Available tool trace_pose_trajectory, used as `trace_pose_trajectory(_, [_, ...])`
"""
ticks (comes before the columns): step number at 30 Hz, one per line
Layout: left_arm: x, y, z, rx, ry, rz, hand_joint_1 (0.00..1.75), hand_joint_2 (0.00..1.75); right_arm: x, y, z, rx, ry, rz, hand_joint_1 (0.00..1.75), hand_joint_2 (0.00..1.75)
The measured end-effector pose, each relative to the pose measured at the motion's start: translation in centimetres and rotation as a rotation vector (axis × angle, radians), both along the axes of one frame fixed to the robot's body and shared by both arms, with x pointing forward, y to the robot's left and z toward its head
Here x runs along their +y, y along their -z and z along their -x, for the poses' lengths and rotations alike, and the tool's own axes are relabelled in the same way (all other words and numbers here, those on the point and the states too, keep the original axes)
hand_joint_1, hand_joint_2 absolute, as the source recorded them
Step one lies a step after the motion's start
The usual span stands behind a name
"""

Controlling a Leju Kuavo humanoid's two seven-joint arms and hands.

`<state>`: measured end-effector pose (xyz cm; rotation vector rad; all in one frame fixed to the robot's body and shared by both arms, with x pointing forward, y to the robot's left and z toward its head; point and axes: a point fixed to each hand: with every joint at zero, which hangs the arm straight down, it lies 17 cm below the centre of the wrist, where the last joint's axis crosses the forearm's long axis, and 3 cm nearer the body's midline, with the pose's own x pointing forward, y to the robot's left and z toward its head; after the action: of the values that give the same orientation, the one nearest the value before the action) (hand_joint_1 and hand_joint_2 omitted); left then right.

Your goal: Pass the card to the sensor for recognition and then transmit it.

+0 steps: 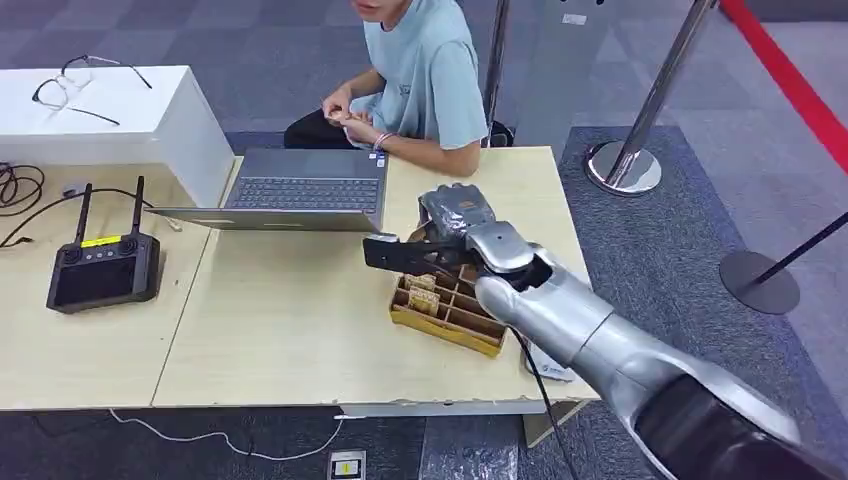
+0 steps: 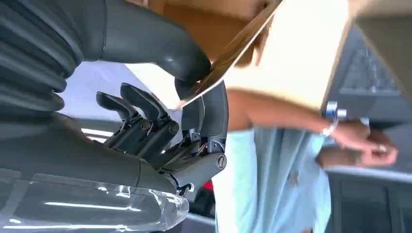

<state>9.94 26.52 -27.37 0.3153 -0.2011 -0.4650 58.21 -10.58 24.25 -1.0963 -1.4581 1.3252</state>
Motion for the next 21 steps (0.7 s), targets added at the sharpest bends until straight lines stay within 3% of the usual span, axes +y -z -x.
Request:
trace_pose_trajectory(15, [0.7,-0.1,0.1,-0.004,-0.061,-0.02,0.0,1.75,0.7,-5.8,0.3,-0.107,-0.029,-0.011,1.75,1.75])
trace_pose_trajectory(16, [0.7,0.0,0.2,0.0,-0.073,-0.019,0.0,0.0,0.6,-6.0,0.3,-0.11,-0.025,-0.011,1.75,1.75])
trace_pose_trajectory(21, [0.7,0.0,0.5,0.01,-0.092,-0.013,0.0,0.0,-0.3,-6.7,-0.1,-0.115,-0.006,-0.024,1.75,1.75])
